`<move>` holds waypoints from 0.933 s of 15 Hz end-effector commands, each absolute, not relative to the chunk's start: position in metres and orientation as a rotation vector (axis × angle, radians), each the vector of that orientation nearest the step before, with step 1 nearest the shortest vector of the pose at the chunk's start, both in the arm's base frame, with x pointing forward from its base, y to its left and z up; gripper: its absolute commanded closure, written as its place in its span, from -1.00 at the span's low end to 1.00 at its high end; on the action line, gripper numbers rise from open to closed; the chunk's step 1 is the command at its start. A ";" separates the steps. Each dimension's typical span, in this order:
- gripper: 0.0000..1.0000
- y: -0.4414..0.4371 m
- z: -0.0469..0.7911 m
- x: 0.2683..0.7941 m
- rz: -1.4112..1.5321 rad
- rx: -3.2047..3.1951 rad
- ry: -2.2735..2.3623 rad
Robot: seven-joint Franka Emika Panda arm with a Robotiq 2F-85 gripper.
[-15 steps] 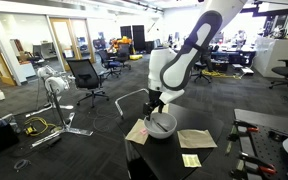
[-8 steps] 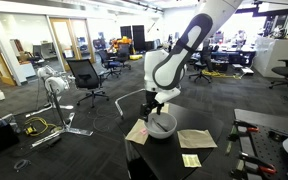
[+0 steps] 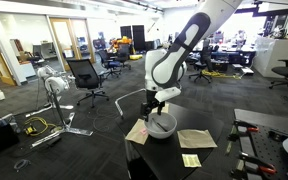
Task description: Move the pen to the right
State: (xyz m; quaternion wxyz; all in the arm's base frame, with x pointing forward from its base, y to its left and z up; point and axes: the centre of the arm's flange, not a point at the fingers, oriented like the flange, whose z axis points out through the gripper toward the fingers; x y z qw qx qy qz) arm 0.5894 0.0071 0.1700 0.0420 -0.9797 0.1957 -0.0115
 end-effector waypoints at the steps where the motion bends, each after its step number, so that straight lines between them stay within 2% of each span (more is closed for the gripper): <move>1: -1.00 -0.002 0.173 0.581 0.016 -2.978 0.604; 14: -1.00 -0.014 0.128 0.577 0.107 -3.021 0.642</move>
